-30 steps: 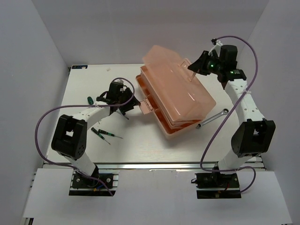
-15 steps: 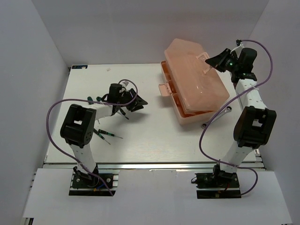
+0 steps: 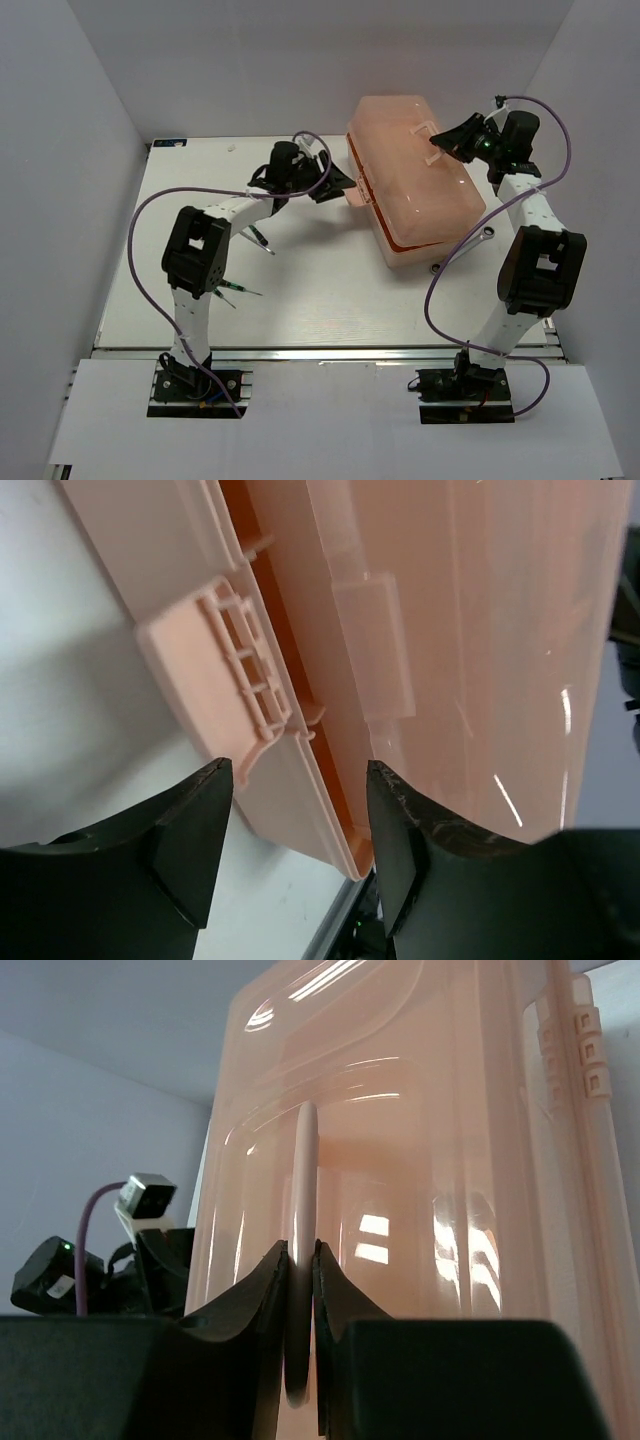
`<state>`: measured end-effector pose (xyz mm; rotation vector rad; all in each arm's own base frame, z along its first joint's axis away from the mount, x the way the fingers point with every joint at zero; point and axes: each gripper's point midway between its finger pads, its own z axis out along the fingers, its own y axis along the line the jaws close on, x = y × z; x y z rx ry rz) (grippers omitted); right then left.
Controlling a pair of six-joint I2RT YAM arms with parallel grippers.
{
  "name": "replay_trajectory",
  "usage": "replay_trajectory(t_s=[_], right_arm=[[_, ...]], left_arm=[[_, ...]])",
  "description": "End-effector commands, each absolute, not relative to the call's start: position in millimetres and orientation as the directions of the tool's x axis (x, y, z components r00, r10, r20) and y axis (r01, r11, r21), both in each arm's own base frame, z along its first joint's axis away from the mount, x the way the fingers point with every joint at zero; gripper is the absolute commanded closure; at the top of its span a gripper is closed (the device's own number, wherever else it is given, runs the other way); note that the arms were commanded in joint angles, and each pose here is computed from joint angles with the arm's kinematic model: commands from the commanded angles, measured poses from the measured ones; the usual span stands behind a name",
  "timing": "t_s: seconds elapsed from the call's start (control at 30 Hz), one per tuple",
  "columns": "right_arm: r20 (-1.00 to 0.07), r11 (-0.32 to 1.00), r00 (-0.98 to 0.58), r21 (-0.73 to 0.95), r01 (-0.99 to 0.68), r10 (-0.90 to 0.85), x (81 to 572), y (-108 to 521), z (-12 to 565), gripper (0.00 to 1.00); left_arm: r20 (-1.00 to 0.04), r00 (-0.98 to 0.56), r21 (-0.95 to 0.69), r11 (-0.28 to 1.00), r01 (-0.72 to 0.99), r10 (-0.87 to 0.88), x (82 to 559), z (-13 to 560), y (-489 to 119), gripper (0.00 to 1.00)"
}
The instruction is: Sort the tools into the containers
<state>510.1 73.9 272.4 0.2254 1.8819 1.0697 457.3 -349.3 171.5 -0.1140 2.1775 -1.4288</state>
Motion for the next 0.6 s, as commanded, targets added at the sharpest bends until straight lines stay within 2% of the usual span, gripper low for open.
replay_trajectory(t_s=[0.0, 0.27, 0.4, 0.53, 0.57], right_arm=[[-0.689, 0.580, -0.474, 0.721, -0.379, 0.548, 495.9, 78.1, 328.3, 1.00], [-0.626, 0.490, -0.507, 0.779, -0.391, 0.593, 484.5, 87.7, 353.9, 1.00], [-0.614, 0.471, -0.510, 0.789, -0.394, 0.603, 480.6, 88.8, 363.6, 1.00], [-0.611, 0.466, -0.504, 0.792, -0.395, 0.610, 478.9, 89.4, 369.7, 1.00], [-0.609, 0.466, -0.502, 0.793, -0.393, 0.614, 479.4, 88.4, 370.5, 1.00]], left_arm=[[-0.352, -0.878, -0.843, 0.517, 0.148, -0.324, 450.7, 148.1, -358.4, 0.34], [-0.406, -0.848, -0.817, 0.550, 0.171, -0.340, 480.0, 157.7, -373.9, 0.33], [-0.395, -0.860, -0.811, 0.562, 0.162, -0.323, 479.8, 158.7, -379.0, 0.34], [-0.384, -0.877, -0.797, 0.584, 0.157, -0.288, 456.0, 159.0, -379.1, 0.42], [-0.397, -0.871, -0.797, 0.578, 0.172, -0.289, 447.4, 173.6, -377.4, 0.44]])
